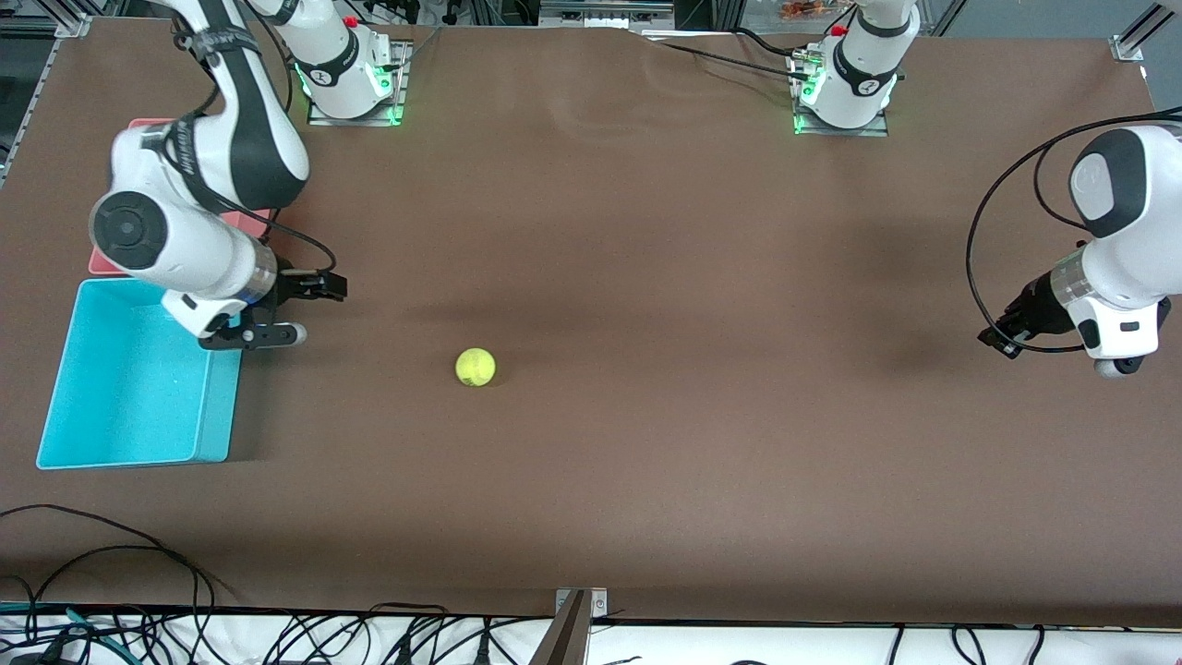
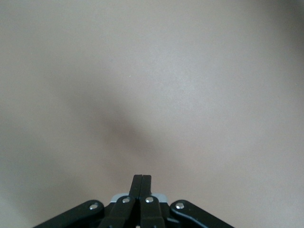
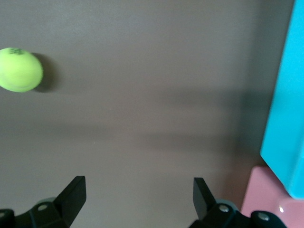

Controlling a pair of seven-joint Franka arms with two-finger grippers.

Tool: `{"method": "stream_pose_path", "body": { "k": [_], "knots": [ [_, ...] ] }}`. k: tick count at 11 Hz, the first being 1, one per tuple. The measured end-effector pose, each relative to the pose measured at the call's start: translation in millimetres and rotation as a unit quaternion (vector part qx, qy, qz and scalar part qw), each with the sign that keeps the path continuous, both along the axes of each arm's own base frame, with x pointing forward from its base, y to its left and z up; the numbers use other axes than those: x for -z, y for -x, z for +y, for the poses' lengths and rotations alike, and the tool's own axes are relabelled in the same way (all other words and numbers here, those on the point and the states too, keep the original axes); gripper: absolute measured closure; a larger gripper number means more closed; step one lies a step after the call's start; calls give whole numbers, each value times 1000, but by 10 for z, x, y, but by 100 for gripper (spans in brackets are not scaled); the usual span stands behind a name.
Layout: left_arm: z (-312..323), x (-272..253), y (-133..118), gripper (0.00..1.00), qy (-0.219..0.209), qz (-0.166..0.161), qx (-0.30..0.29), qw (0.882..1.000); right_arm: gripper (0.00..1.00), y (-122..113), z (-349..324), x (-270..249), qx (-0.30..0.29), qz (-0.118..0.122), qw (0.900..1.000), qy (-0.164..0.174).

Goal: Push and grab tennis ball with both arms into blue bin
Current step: 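Reach the right gripper to the ball while the left gripper withdraws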

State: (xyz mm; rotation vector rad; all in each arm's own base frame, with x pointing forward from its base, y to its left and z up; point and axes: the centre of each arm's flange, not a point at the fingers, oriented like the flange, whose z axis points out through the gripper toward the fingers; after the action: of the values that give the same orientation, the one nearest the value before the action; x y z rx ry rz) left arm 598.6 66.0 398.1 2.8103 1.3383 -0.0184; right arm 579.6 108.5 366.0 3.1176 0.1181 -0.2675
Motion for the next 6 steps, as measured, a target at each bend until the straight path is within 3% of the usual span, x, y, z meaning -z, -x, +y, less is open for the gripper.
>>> {"method": "stream_pose_path", "body": {
  "k": [1, 3, 6],
  "knots": [
    [4, -73, -12, 96, 1, 6, 16, 1000, 0, 44, 41, 198, -4, -8, 1000, -1],
    [7, -259, -46, 74, 1, 14, 44, 999, 0, 37, 92, 535, -8, -23, 1000, -2],
    [12, -652, -105, 34, 2, 11, 199, 980, 0, -99, 120, 942, -8, -58, 998, -5]
  ]
}}
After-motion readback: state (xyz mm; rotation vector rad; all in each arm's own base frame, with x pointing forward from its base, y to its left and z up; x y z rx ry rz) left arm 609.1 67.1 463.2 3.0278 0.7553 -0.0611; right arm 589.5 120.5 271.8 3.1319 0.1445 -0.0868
